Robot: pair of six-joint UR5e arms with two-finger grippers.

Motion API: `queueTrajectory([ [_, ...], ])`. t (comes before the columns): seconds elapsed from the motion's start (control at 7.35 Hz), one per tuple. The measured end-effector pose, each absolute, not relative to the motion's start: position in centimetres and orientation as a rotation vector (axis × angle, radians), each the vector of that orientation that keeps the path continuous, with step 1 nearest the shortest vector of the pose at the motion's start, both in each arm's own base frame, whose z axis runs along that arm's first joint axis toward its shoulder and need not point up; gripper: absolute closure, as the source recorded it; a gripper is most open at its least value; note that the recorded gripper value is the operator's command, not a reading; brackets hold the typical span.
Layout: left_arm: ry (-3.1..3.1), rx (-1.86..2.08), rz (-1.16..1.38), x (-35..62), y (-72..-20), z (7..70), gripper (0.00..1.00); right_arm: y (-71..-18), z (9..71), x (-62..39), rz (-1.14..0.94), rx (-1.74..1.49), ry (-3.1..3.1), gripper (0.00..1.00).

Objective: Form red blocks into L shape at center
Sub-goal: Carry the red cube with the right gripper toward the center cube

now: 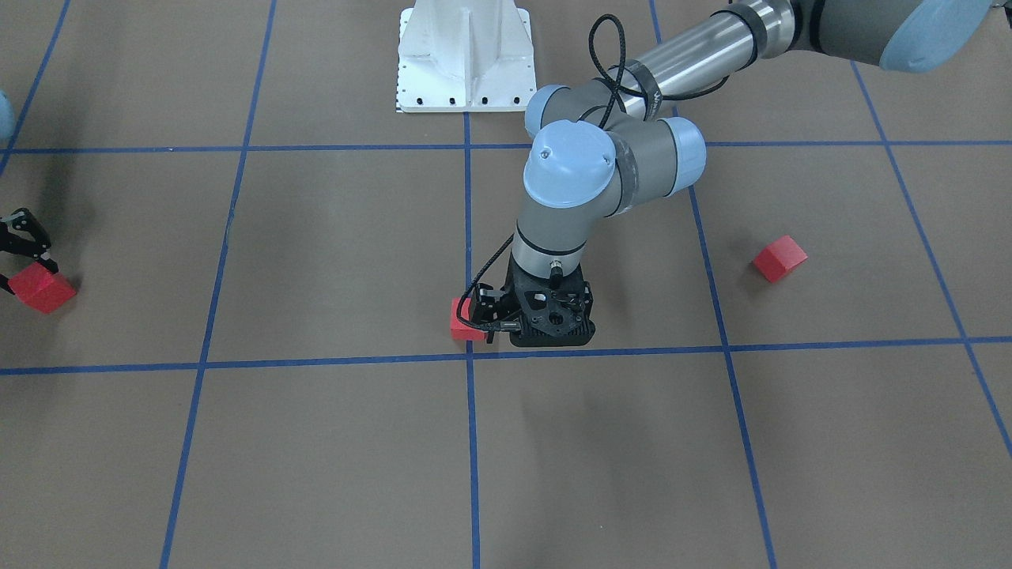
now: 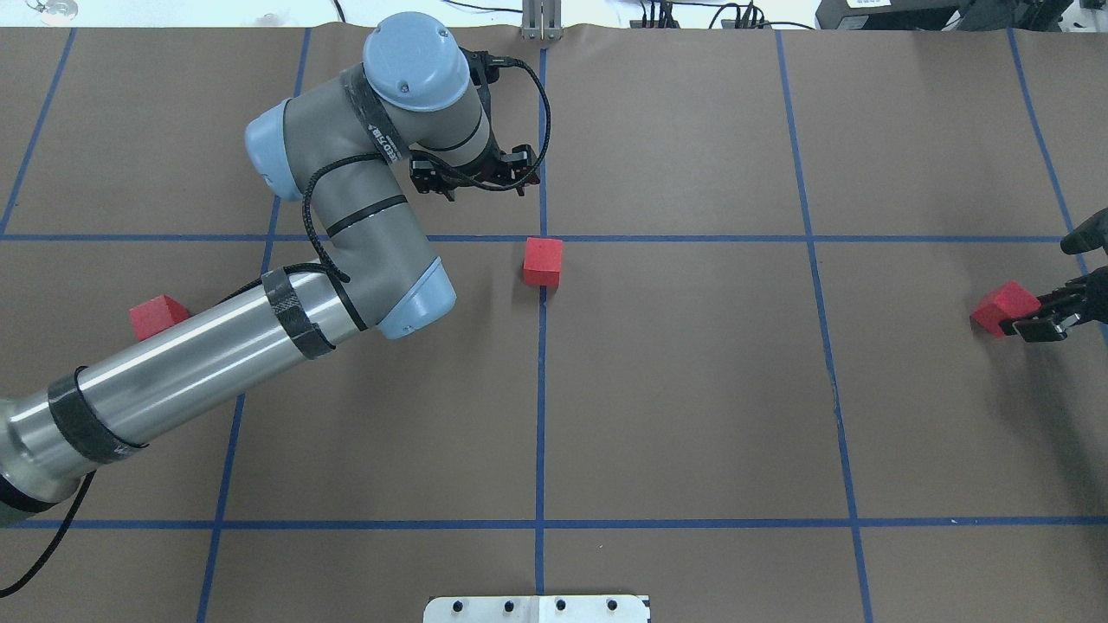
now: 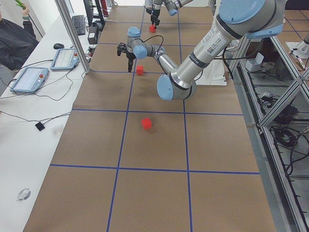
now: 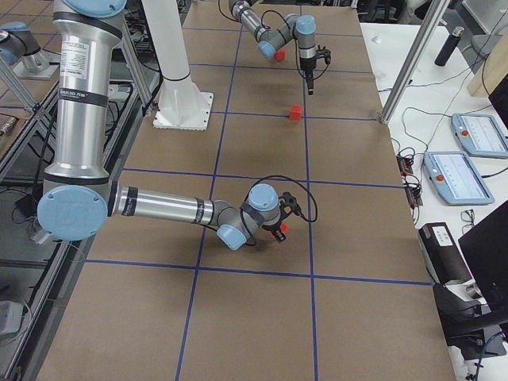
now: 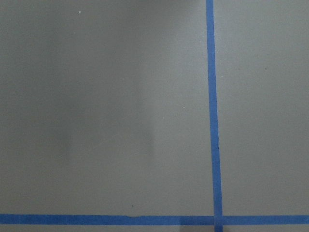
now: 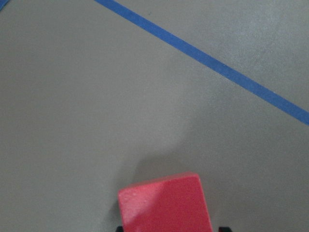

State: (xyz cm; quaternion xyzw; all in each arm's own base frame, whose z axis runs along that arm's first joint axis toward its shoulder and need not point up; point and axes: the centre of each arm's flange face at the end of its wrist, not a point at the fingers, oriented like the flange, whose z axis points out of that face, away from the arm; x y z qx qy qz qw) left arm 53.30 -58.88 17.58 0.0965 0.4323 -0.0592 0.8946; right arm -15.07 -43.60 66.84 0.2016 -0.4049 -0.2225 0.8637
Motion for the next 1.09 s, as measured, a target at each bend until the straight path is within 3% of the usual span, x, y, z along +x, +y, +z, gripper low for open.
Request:
queueTrajectory([
  [0.14,0.896,0.2,-0.123,53.3,-58.9,17.6,0.0,-43.6,66.8,-15.0,-0.466,0.423,-0.851,1.0],
  [0.68,0.893,0.201,-0.126,53.0,-59.1,17.9,0.01,-47.4,61.2,-12.0,-0.35,0.43,-1.013,1.0],
  [1.09,0.869,0.23,-0.102,50.9,-60.7,19.6,0.01,-55.5,50.6,-16.7,-0.18,0.335,-1.103,1.0],
])
